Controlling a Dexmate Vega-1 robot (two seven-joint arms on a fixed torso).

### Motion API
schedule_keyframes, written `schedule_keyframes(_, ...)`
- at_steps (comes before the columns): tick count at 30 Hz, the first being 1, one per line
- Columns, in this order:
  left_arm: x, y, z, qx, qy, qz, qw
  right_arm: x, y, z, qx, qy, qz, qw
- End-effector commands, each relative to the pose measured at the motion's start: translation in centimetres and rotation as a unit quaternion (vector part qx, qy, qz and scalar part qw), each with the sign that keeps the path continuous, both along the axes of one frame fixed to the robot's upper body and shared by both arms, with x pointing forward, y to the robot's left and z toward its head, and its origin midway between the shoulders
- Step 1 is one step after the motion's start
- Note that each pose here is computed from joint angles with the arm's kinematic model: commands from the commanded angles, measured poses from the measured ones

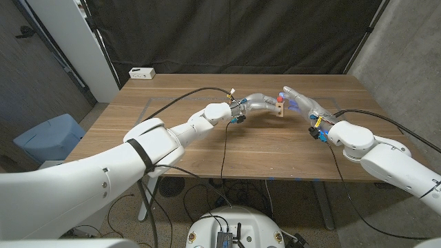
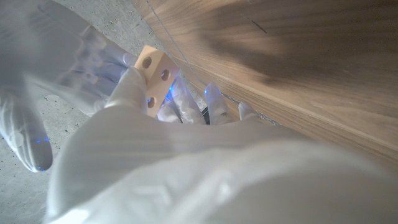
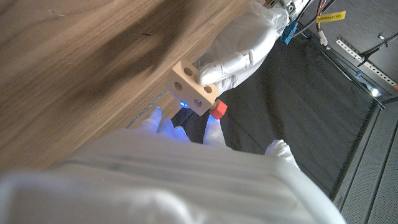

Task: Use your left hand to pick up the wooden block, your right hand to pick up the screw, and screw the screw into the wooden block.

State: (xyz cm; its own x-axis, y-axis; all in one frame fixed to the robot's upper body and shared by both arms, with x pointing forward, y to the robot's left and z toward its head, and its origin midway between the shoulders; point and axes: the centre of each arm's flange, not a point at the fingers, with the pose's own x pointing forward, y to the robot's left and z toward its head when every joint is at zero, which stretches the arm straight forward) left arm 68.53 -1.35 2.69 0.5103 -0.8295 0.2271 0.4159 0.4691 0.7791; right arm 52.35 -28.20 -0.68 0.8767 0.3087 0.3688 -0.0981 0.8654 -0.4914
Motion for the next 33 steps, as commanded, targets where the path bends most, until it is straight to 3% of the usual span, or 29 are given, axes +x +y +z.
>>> schedule_keyframes(1,-0.1,0.1,-0.1,-0.002,-0.001,-0.004,1.0,-0.3,0.5,-0.3,-0.002,0.003,0.005,1.0)
schedule_keyframes(33,-0.5,-0.4,-0.5,-0.002,-0.003,-0.013,1.0,-2.0,-0.1,-1.1,0.007,0.003,-0.011,0.9999)
